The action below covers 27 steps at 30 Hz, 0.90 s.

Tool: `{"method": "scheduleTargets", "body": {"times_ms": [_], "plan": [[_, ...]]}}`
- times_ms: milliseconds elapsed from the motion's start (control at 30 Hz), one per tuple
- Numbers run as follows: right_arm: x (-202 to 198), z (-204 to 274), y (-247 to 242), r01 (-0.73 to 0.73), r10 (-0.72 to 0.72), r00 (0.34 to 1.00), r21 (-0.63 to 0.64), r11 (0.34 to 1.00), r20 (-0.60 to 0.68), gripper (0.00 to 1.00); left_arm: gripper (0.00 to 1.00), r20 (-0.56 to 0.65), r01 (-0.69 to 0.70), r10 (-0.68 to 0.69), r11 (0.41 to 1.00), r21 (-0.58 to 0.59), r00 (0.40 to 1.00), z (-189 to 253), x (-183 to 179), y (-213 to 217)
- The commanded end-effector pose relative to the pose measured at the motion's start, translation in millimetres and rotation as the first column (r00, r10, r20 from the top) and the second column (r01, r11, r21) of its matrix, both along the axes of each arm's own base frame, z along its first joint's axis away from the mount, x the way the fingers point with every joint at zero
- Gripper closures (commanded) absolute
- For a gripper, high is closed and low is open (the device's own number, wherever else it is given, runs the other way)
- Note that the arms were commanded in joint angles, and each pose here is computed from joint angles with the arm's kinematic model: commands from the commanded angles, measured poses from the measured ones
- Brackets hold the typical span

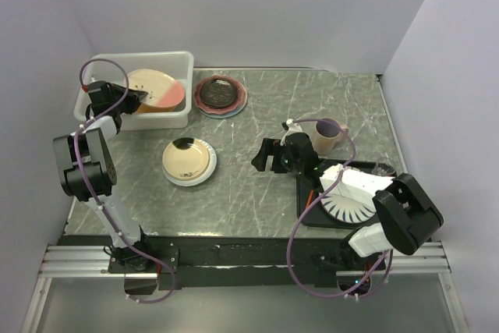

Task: Place the plates into the plastic bin on the countertop
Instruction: Place the plate in the plastic bin.

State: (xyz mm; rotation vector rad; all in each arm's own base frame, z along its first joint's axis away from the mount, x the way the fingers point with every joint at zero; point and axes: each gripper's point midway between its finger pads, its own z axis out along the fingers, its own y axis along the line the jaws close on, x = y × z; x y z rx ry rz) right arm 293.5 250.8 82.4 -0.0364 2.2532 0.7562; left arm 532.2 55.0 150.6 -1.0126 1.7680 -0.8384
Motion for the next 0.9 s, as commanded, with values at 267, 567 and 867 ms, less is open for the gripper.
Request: {"method": "scheduleTargets", "body": {"times_ms": [267, 567, 867], "plan": [[8.5, 18.3, 11.4, -0.022, 0.021, 0.999, 0.023, 1.000, 0.045, 0.00, 0.99, 0.147, -0.003, -0.009, 0.997, 0.081, 0.989, 57.7, 24.4, 10.5], [7.4, 20.7, 10.8, -0.025, 0.024, 0.999, 0.018, 1.000, 0.048, 0.00, 0.77, 0.127, -0.005, -0.007, 0.996, 0.091, 0.992, 50.1, 27.2, 12.9], [5.6, 20.4, 10.7, -0.026, 0.025, 0.999, 0.022, 0.999, 0.043, 0.00, 0.42, 0.085, -0.017, 0.007, 0.993, 0.120, 0.996, 42.1, 27.7, 18.3]]}}
